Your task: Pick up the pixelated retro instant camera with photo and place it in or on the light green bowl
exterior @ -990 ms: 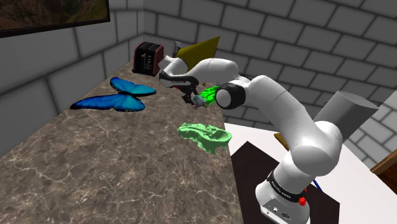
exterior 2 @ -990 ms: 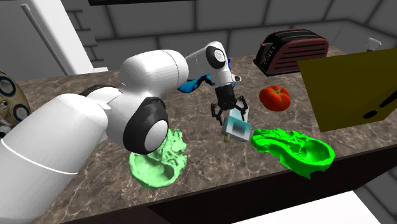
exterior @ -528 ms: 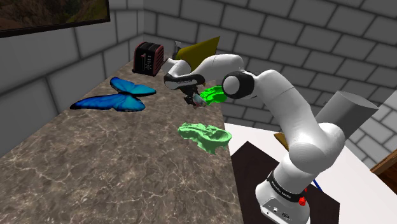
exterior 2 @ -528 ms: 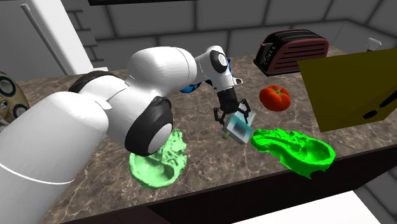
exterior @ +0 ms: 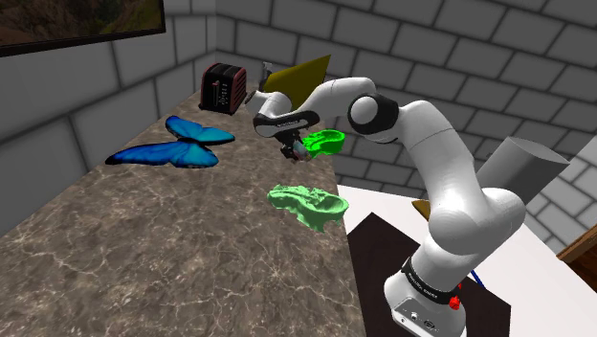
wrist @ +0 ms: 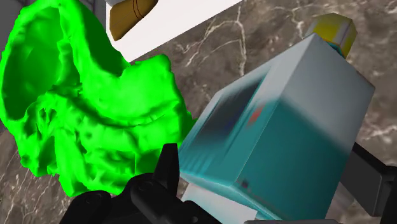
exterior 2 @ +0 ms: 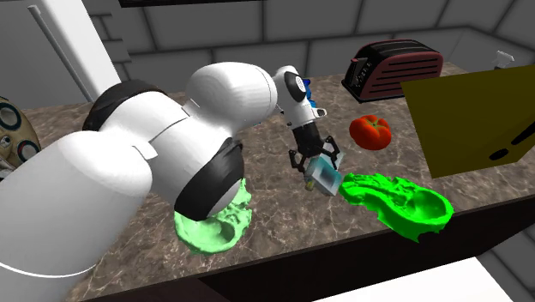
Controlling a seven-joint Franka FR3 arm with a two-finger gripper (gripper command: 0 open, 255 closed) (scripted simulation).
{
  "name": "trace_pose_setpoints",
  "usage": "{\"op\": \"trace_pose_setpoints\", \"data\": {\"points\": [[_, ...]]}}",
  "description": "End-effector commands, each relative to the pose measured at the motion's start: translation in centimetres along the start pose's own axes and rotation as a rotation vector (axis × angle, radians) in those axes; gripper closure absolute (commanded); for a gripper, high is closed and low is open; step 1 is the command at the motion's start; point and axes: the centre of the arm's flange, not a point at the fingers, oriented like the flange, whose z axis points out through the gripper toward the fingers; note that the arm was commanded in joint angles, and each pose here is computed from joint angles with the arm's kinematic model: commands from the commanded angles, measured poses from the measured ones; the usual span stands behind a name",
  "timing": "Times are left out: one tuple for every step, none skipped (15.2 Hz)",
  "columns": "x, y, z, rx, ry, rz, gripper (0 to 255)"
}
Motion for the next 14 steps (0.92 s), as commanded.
{"op": "trace_pose_setpoints", "data": {"points": [[0.6, -4.0, 1.9, 0.213, -0.009, -0.047, 255], [1.5, -4.2, 2.3, 0.212, -0.008, -0.046, 255], [0.6, -3.5, 2.9, 0.214, -0.007, -0.042, 255], [2.5, -2.9, 2.9, 0.21, 0.001, -0.047, 255], [1.8, -2.7, 2.8, 0.21, 0.0, -0.046, 255], [1.8, -2.1, 2.3, 0.208, 0.003, -0.049, 255], [2.6, -2.7, 2.7, 0.206, 0.001, -0.048, 255], [2.3, -2.8, 1.0, 0.216, -0.003, -0.053, 255], [1.9, -2.6, 0.6, 0.216, -0.003, -0.053, 255], [1.6, -2.4, 0.3, 0.216, -0.003, -0.053, 255], [1.3, -2.1, -0.1, 0.216, -0.003, -0.053, 255], [1.0, -1.9, -0.4, 0.216, -0.003, -0.053, 255], [0.7, -1.7, -0.8, 0.216, -0.003, -0.053, 255], [0.3, -1.5, -1.2, 0.216, -0.003, -0.053, 255]]}}
